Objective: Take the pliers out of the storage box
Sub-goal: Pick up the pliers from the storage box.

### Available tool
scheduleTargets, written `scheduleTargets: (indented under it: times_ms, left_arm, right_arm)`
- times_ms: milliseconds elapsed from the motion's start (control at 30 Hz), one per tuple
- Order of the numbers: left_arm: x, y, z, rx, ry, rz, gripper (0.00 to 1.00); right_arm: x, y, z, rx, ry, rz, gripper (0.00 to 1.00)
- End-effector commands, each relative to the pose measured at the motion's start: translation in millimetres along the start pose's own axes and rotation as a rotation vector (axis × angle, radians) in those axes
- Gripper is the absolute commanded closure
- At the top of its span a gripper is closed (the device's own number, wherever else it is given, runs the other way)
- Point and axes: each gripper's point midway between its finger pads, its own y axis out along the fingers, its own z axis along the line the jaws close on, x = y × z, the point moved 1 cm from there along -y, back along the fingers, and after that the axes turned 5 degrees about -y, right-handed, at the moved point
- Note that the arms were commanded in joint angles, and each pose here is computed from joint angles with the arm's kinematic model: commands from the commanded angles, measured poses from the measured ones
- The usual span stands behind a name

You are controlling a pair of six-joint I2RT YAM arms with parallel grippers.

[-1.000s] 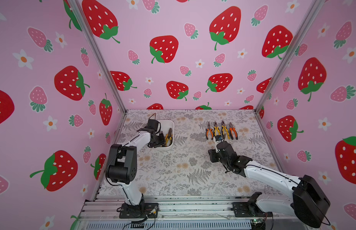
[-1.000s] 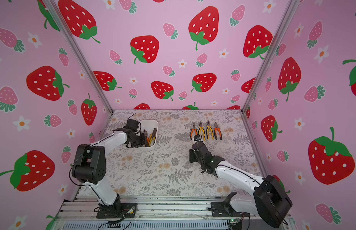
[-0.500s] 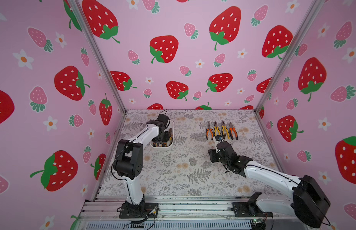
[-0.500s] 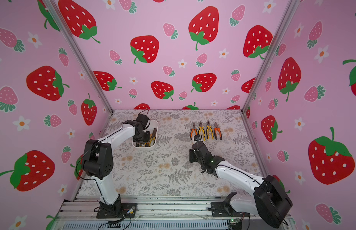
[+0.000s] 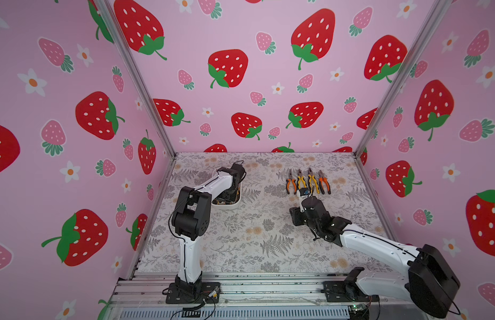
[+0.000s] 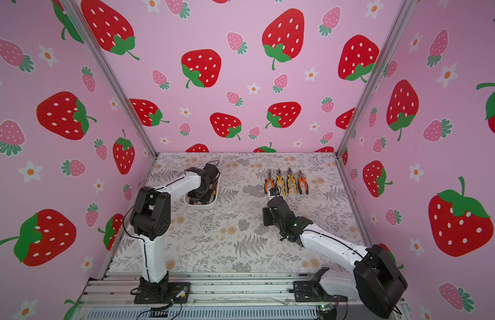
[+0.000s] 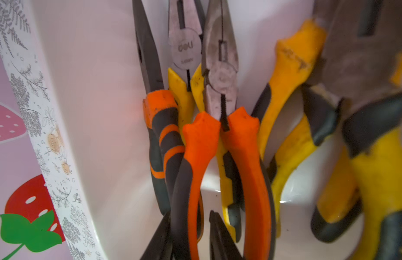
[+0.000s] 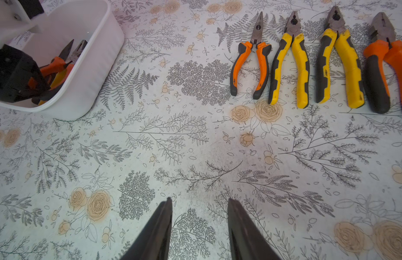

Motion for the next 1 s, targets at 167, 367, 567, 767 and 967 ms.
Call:
scheduleTargets:
  times_ms: [167, 367, 567, 767, 967]
  left_arm:
    - [6.1, -12.3, 5.6, 0.015, -0.002, -0.025, 0.98]
    - [10.6, -23.7, 10.8, 0.016, -0.022, -0.064, 1.0]
    - [19.9, -64.1, 32.5, 0.014, -0.101, -0.183, 1.0]
    - [7.4, -105.1, 50.7, -0.039, -0.209, -0.319, 1.0]
    - [-30.7, -132.4, 29.7, -0.228, -0.302, -0.535, 1.0]
  right_arm:
    - [5.6, -5.0, 3.6, 0.016, -0.006, -0.024, 0.55]
    - [5.6, -4.8, 4.1, 0.017, -0.006, -0.022, 0.55]
    - [5.5, -3.8, 4.2, 0.016, -0.008, -0.019, 0.55]
    - [5.8, -2.5, 5.0, 0.016, -0.011, -0.014, 0.55]
    - [6.1, -1.3, 5.9, 0.012, -0.015, -0.004, 0.55]
